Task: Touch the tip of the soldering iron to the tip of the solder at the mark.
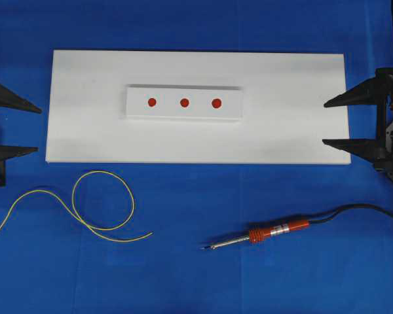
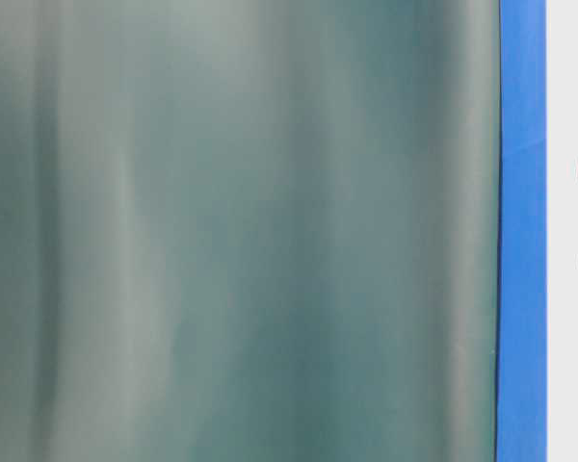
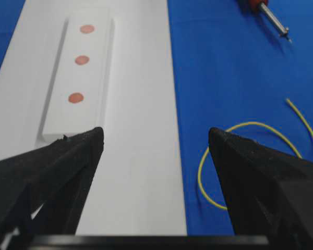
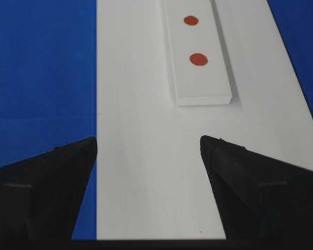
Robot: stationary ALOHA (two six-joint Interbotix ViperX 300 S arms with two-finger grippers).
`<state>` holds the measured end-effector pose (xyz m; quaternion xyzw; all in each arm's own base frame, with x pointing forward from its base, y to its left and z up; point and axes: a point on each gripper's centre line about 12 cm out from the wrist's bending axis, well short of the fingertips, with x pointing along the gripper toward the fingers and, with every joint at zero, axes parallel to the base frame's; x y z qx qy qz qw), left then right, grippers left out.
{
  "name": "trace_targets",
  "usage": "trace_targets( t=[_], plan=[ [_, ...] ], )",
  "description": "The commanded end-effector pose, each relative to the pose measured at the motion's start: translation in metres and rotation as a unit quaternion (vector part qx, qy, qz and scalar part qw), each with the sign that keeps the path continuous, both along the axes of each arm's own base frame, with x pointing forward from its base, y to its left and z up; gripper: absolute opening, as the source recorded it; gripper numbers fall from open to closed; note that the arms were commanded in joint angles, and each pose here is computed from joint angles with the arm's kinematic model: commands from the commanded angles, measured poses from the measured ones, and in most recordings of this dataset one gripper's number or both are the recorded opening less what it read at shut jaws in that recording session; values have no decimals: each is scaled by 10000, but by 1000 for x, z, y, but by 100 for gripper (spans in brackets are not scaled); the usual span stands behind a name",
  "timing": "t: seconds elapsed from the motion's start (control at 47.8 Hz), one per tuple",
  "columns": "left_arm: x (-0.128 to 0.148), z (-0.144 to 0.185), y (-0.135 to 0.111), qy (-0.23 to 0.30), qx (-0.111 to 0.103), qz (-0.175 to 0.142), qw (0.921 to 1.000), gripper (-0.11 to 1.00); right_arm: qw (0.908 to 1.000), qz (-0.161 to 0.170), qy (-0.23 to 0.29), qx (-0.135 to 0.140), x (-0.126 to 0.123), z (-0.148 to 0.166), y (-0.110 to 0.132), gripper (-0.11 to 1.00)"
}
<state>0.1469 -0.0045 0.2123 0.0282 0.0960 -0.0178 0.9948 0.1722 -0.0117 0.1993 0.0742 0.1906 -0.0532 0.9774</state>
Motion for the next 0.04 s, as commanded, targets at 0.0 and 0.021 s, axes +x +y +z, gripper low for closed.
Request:
trace_targets(
  t=[0.0, 0.021],
  plan=[
    [1, 4, 0, -46, 6, 6, 10000, 77, 10000, -8, -52, 16, 2, 4, 0, 72],
    [2, 4, 0, -46, 6, -1, 10000, 77, 10000, -8, -44, 17, 3, 4, 0, 72]
  ],
)
